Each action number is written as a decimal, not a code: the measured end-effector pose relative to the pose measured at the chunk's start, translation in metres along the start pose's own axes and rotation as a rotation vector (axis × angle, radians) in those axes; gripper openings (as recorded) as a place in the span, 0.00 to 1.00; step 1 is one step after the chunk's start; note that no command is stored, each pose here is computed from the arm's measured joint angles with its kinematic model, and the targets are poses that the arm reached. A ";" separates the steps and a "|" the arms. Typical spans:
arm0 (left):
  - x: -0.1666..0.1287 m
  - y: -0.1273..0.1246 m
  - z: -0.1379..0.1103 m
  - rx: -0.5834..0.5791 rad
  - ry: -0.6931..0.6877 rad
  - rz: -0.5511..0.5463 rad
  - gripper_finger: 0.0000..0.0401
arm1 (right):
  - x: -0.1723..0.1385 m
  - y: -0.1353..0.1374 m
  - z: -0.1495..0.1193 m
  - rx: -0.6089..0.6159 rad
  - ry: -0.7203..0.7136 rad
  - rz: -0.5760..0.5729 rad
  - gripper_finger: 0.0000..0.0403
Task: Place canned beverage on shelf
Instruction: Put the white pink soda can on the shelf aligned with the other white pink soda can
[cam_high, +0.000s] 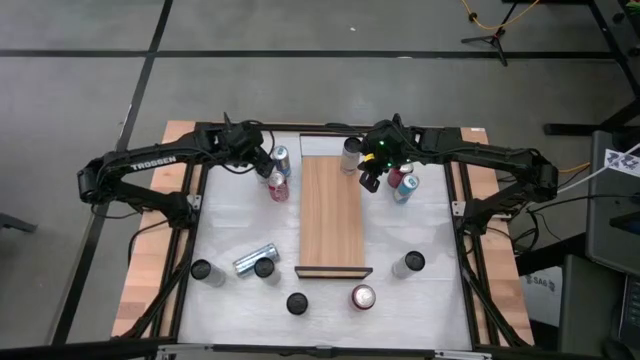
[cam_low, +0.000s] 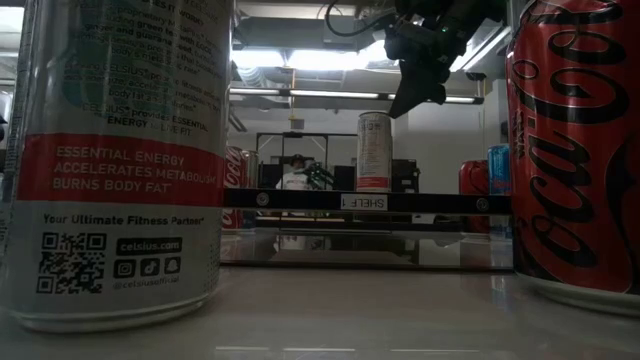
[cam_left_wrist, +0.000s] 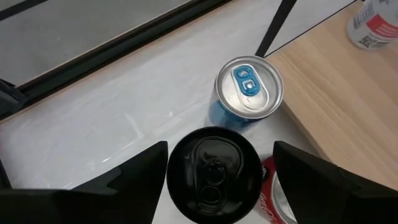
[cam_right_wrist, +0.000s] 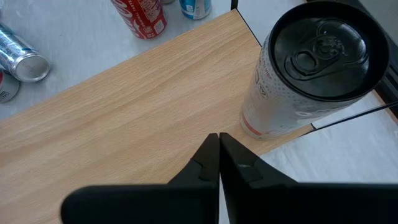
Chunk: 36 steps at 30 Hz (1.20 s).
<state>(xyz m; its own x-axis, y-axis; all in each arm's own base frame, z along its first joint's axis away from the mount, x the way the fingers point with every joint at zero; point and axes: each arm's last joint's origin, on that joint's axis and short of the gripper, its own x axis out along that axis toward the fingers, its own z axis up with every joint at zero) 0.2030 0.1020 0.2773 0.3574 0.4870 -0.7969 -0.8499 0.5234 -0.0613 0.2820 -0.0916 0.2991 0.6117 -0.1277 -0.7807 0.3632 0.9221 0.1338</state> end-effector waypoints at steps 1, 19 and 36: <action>0.000 0.000 0.000 0.000 0.000 0.002 0.71 | 0.000 0.000 0.000 0.000 0.000 0.000 0.00; 0.000 0.002 -0.004 0.011 0.051 0.001 0.71 | 0.000 0.000 0.000 0.000 0.000 0.000 0.00; 0.000 0.000 -0.001 -0.017 0.023 -0.011 0.71 | 0.000 0.000 0.000 0.000 0.000 0.000 0.00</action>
<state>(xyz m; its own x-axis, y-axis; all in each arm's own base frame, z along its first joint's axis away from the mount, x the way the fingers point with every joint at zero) 0.2022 0.1012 0.2764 0.3582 0.4648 -0.8098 -0.8522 0.5170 -0.0802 0.2820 -0.0916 0.2991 0.6117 -0.1275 -0.7808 0.3629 0.9222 0.1337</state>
